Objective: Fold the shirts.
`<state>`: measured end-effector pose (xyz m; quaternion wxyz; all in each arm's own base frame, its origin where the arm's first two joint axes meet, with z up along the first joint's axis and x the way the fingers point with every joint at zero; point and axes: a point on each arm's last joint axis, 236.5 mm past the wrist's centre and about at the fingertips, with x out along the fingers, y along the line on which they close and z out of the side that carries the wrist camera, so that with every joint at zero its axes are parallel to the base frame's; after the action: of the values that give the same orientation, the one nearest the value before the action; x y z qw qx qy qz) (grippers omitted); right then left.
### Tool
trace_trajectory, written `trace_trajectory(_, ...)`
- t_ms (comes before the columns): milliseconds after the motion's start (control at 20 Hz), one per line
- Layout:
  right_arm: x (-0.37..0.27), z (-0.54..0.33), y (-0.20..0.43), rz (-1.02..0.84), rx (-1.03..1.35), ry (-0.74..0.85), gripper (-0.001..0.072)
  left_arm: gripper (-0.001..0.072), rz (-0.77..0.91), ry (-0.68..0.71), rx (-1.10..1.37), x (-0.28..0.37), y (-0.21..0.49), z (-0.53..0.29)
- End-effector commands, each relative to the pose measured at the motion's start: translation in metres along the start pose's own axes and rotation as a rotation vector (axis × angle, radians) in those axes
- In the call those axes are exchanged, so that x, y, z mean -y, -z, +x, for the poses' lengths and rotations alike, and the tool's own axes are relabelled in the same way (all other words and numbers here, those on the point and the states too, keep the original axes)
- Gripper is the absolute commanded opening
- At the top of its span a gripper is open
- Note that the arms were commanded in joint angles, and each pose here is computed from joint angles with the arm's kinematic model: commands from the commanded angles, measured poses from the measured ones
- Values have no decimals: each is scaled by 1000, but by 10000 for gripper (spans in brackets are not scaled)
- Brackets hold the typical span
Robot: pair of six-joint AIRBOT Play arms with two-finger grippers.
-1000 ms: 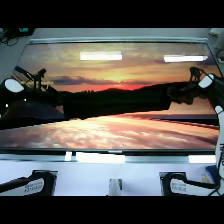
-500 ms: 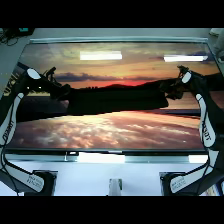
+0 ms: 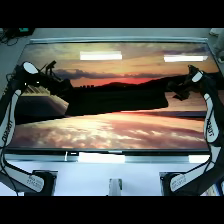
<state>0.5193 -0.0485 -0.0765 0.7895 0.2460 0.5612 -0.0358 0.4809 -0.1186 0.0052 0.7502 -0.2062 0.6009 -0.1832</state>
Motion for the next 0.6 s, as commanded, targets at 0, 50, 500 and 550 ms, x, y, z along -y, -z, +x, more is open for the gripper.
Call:
trace_trajectory(0,-28,17,23,13,-107,-162,688,438,57,18,62,29,-6,-25)
trace_trajectory(50,-32,23,29,26,-131,-179,688,438,71,21,73,35,-6,-31)
trace_trajectory(500,-65,9,56,-6,-237,-270,24,151,157,113,100,95,6,-48)
trace_trajectory(550,-71,-8,56,-39,-229,-282,23,33,198,119,72,105,17,-37)
